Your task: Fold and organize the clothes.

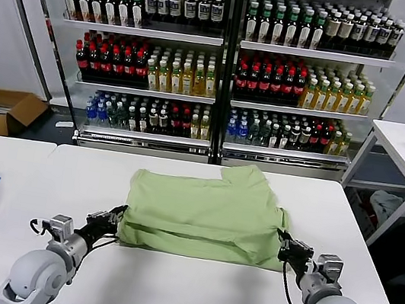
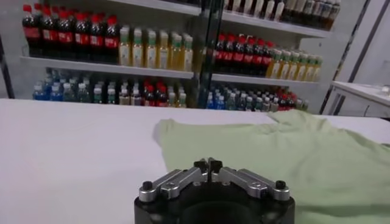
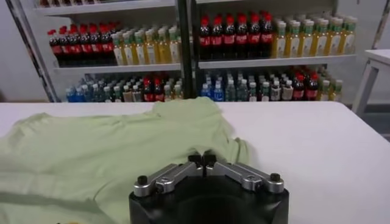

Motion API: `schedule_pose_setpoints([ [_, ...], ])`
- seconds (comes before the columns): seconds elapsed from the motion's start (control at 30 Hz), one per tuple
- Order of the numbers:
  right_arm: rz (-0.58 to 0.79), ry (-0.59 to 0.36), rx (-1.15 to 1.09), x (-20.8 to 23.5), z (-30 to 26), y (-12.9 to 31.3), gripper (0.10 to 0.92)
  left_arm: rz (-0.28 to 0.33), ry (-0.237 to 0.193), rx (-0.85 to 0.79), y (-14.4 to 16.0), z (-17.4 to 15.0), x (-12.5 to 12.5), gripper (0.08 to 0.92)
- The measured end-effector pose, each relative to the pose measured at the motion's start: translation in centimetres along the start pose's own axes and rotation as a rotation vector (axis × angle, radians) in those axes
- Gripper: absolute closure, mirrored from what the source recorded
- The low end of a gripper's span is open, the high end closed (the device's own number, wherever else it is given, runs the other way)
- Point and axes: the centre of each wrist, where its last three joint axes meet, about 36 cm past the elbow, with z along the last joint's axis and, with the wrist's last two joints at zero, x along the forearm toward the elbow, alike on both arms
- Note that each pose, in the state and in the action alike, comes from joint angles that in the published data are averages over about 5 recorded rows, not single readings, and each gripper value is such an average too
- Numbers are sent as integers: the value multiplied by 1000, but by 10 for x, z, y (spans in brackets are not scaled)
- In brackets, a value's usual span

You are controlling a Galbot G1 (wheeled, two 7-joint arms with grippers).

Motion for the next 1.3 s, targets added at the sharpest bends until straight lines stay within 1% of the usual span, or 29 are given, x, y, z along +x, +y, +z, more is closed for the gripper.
schedule_pose_setpoints([
  [0.1,4,13,-2,-6,4,2,714,-14,4,-14,3,4,-6,723],
  [0.23,12,22,1,-8,5,1,601,-29,7,-26,8,6,-7,611],
  [0.33,22,24,5,-5,3,-2,514,-40,6,-27,12,4,-1,524],
  [0.47,33,22,15,7,1,-7,393,-41,12,-18,12,0,14,411],
  [0.6,40,35,29,19,6,-8,280,-32,42,-15,3,1,31,290],
  [0.7,47,49,34,25,13,-7,221,-31,74,-13,-6,5,40,216],
  [0.8,53,63,37,28,21,-6,204,-35,103,-12,-13,10,44,183],
  [0.9,59,73,38,28,27,-5,200,-45,122,-11,-18,14,46,178],
  [0.97,62,77,37,28,31,-5,215,-53,133,-11,-21,16,46,179],
  [1.03,64,82,32,28,35,-5,255,-59,142,-11,-24,18,46,197],
  [1.1,66,87,28,27,39,-5,306,-64,148,-9,-27,20,45,241],
  [1.23,70,98,21,25,44,-7,427,-73,155,-6,-32,23,43,370],
  [1.3,71,104,17,24,46,-8,479,-76,159,-7,-34,24,41,422],
])
